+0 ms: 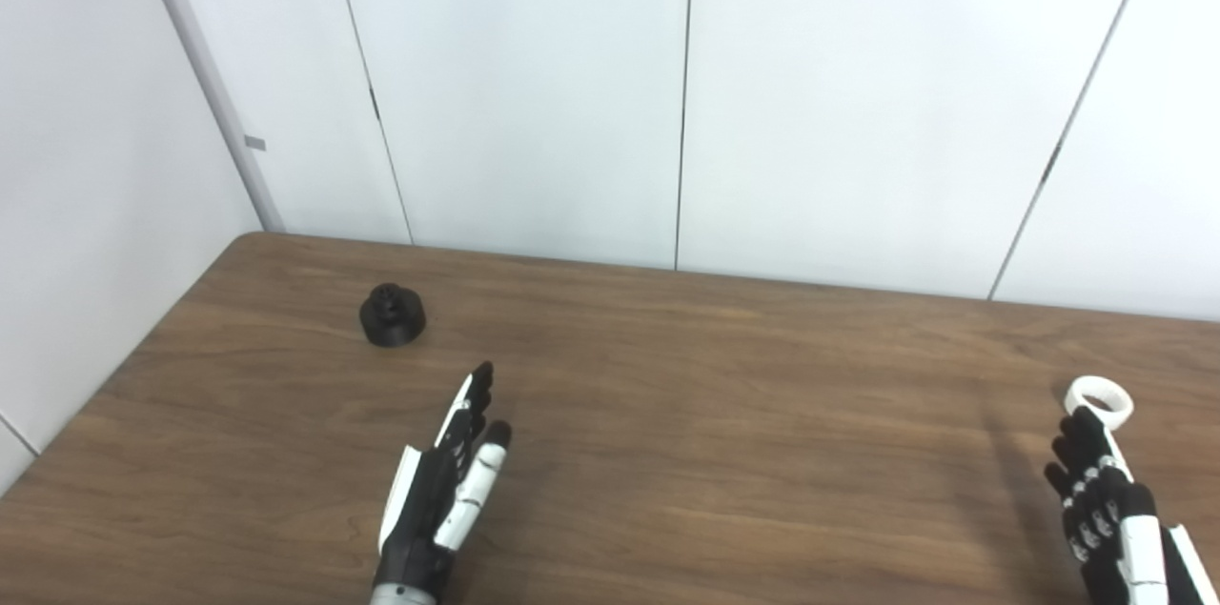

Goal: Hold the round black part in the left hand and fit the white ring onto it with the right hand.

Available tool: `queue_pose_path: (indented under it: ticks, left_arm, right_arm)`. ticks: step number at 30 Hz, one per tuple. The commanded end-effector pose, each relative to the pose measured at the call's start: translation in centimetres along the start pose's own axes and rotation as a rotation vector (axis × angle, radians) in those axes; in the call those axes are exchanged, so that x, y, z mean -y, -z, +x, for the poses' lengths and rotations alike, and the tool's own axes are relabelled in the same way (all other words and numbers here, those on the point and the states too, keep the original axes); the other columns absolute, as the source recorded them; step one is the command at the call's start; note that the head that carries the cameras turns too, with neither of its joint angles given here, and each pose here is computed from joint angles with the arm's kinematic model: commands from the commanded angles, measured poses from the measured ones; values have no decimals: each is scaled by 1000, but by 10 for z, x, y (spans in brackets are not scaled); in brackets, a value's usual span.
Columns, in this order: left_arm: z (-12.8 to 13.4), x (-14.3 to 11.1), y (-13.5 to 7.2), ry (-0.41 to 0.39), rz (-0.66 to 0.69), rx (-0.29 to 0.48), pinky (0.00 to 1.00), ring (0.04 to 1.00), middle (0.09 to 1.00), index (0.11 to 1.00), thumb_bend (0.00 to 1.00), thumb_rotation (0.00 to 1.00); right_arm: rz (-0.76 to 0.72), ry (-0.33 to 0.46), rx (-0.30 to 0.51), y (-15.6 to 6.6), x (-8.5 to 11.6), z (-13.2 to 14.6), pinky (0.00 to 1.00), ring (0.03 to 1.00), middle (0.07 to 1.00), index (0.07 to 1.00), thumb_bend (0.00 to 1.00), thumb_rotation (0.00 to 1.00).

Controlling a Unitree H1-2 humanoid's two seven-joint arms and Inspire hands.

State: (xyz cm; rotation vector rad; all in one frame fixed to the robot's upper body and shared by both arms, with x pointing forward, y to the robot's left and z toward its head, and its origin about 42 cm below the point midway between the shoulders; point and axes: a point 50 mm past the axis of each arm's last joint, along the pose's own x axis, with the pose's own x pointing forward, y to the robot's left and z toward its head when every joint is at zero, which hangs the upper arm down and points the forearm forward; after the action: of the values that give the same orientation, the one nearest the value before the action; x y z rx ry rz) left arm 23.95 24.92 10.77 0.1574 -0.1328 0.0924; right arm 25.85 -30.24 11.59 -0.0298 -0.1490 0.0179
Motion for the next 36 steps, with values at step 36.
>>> queue_pose_path:
  ticks: [36]
  left_arm:
    - [103,-107,-74,-420,648,-15,881,947,907,833,885,292]
  right_arm:
    - [-11,33,-61,21,7,-14,977,977,954,965,616,964]
